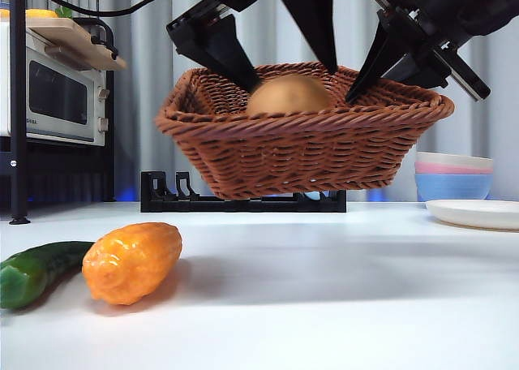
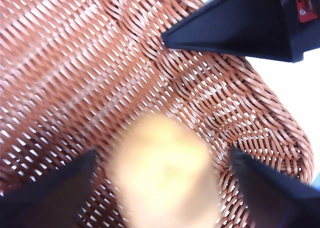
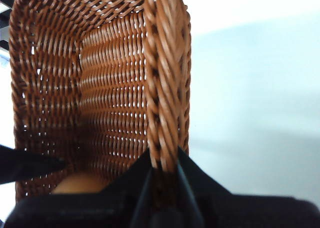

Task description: Pick up the basket,pick up the corn from the table,pick up the potato from the table,pick up the cucumber from the table,put all items into the basket

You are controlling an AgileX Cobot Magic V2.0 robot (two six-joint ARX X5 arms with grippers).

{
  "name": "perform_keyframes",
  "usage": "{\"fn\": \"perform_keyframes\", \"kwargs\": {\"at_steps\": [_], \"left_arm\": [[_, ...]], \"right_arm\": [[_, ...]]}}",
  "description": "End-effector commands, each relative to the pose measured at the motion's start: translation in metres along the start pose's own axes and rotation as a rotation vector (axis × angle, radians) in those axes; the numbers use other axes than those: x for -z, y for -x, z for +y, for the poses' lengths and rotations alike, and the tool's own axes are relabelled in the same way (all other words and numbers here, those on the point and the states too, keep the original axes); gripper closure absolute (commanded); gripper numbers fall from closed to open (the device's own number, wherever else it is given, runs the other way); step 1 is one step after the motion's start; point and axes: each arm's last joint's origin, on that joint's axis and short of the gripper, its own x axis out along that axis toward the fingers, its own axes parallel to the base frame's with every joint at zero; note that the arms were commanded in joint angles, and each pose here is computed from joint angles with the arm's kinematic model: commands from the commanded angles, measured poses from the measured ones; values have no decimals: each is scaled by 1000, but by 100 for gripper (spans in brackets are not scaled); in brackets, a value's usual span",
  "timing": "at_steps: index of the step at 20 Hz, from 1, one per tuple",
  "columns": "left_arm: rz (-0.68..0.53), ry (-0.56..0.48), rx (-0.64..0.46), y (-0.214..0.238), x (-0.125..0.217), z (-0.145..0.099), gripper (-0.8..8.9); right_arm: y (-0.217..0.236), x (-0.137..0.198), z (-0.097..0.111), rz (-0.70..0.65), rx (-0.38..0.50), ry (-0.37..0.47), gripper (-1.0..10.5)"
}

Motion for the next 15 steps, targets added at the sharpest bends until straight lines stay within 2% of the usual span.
{"fn": "perform_keyframes", "kwargs": {"at_steps": [1, 4, 7, 9, 11, 15], "left_arm": [[-45, 1, 12, 15, -2, -1, 248], [-128, 3, 5, 73, 2, 1, 248], [-159, 14, -163, 146, 31, 12, 248], [-174, 73, -235, 188, 58, 19, 248], [-176, 113, -247, 211, 76, 23, 248], [-42, 162, -282, 215, 97, 27, 248]], "right_arm": [[2, -3, 2, -11, -41, -27, 962], [3, -5, 0, -10, -53, -34, 962], [8, -9, -9, -31, -32, -53, 962], [11, -11, -14, -29, -52, -66, 962], [13, -13, -19, -37, -46, -75, 962], [14, -14, -21, -44, -39, -73, 962]]}}
